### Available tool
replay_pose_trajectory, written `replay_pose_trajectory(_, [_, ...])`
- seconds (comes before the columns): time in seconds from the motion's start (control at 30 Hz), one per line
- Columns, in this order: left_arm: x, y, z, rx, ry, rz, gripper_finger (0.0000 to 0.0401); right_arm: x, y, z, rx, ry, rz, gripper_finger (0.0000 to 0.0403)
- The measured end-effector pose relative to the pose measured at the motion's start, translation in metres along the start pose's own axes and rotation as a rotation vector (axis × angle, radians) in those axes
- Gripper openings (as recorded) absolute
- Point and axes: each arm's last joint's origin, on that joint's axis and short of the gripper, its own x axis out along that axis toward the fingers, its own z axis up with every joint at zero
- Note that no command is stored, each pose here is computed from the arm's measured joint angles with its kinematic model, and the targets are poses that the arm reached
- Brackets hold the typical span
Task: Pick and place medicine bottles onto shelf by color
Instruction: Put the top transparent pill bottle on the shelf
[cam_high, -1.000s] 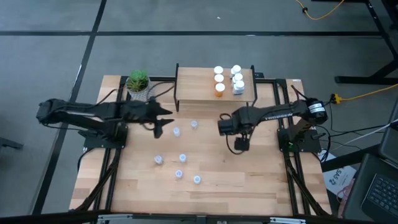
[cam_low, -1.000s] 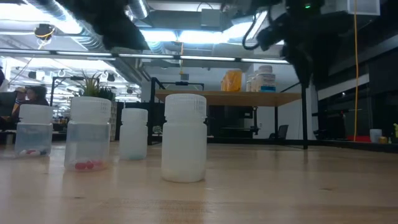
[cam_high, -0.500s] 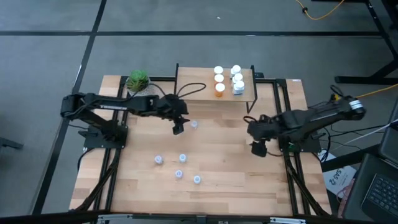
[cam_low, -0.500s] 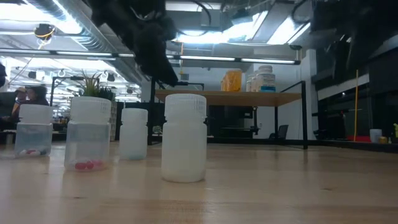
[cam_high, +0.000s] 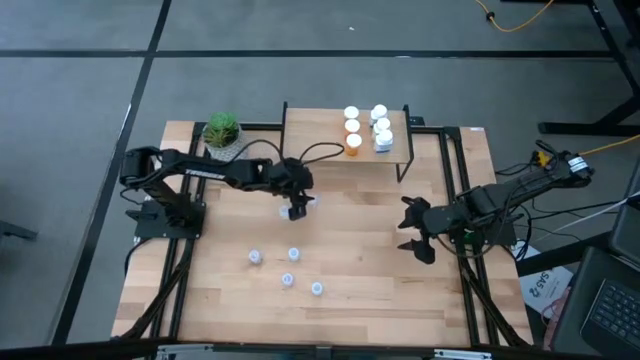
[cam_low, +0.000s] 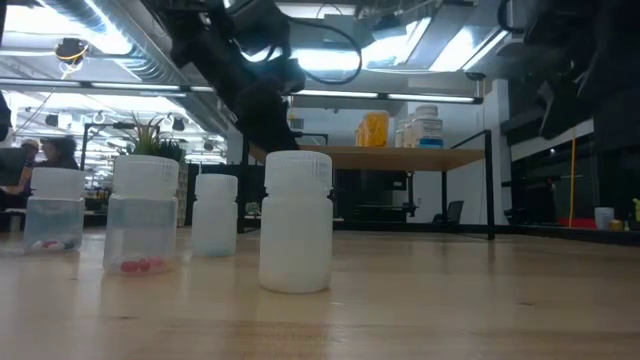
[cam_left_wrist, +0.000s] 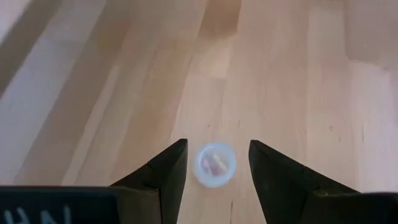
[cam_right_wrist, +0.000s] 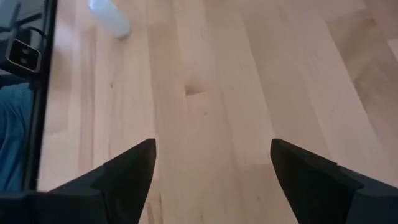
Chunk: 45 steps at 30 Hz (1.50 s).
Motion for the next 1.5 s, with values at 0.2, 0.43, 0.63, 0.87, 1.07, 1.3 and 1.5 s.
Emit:
replay_pose_trajectory(0.2, [-0.001, -0.012, 0.000, 0.183, -0.012, -0.027, 0.0165, 0.002, -0.001, -0.002, -0.031, 0.010, -0.006, 0.0317])
replay_pose_trajectory(0.43, [0.007, -0.012, -0.002, 0.162, -0.003, -0.024, 0.0165, 0.002, -0.001, -0.003, -0.091, 0.013, -0.008, 0.0317])
replay_pose_trajectory(0.63, [0.015, -0.007, 0.000, 0.062, -0.027, 0.009, 0.0165, 0.002, -0.002, -0.004, -0.089, 0.028, -0.015, 0.0317])
replay_pose_trajectory(0.87, [0.013, -0.006, 0.001, 0.047, -0.038, 0.009, 0.0165, 0.002, -0.003, -0.004, -0.094, 0.031, -0.018, 0.0317])
replay_pose_trajectory(1.07, [0.013, -0.005, 0.001, 0.045, -0.037, 0.054, 0.0165, 0.002, -0.003, -0.004, -0.117, 0.031, -0.018, 0.0317])
replay_pose_trajectory(1.3, [0.014, -0.003, 0.002, -0.033, -0.054, 0.104, 0.0171, 0.002, -0.003, -0.004, -0.113, 0.031, -0.018, 0.0317])
replay_pose_trajectory(1.5, [0.015, -0.003, 0.000, -0.046, -0.034, 0.115, 0.0206, 0.002, -0.003, -0.004, -0.113, 0.031, -0.018, 0.0317])
